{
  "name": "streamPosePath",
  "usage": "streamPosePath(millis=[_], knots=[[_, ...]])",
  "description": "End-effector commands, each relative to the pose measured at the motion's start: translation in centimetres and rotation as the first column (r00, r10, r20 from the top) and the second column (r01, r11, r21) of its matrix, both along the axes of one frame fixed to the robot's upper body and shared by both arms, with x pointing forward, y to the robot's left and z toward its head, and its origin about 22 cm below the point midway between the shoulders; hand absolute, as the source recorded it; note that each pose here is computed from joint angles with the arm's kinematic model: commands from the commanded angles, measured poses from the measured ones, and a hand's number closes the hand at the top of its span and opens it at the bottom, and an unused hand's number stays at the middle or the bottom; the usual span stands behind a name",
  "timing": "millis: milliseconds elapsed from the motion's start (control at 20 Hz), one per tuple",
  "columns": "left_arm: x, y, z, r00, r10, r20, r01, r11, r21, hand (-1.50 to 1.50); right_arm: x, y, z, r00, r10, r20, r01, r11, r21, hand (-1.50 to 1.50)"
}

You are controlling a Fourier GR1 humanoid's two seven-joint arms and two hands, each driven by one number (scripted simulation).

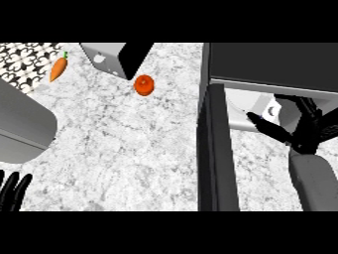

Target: Pick up the milk, place it into the microwave and close the microwave

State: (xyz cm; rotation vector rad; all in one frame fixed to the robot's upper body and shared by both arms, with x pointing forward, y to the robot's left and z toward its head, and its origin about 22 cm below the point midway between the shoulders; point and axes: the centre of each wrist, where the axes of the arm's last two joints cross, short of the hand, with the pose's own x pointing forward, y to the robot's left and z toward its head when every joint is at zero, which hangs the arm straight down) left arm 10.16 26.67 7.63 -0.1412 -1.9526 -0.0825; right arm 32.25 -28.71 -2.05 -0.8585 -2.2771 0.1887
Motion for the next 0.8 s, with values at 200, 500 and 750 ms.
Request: streamPosePath(millis=[200,500,750], knots=[[0.6,-0.6,0.2,0.999,-0.046,-0.006,0.046,0.999,0.028,-1.5,2.9,2.3,-0.1,0.978,-0.026,-0.208,0.048,0.994,0.098,-1.5],[1.3,-1.2,0.1,0.997,-0.074,-0.006,0.074,0.997,0.031,-1.5,5.9,4.5,1.7,0.948,0.063,-0.313,-0.011,0.986,0.166,-1.5],[1.6,-2.3,-0.3,0.997,-0.071,-0.011,0.071,0.997,0.021,-1.5,9.3,5.4,4.8,0.9,0.085,-0.427,0.002,0.98,0.199,-1.5]])
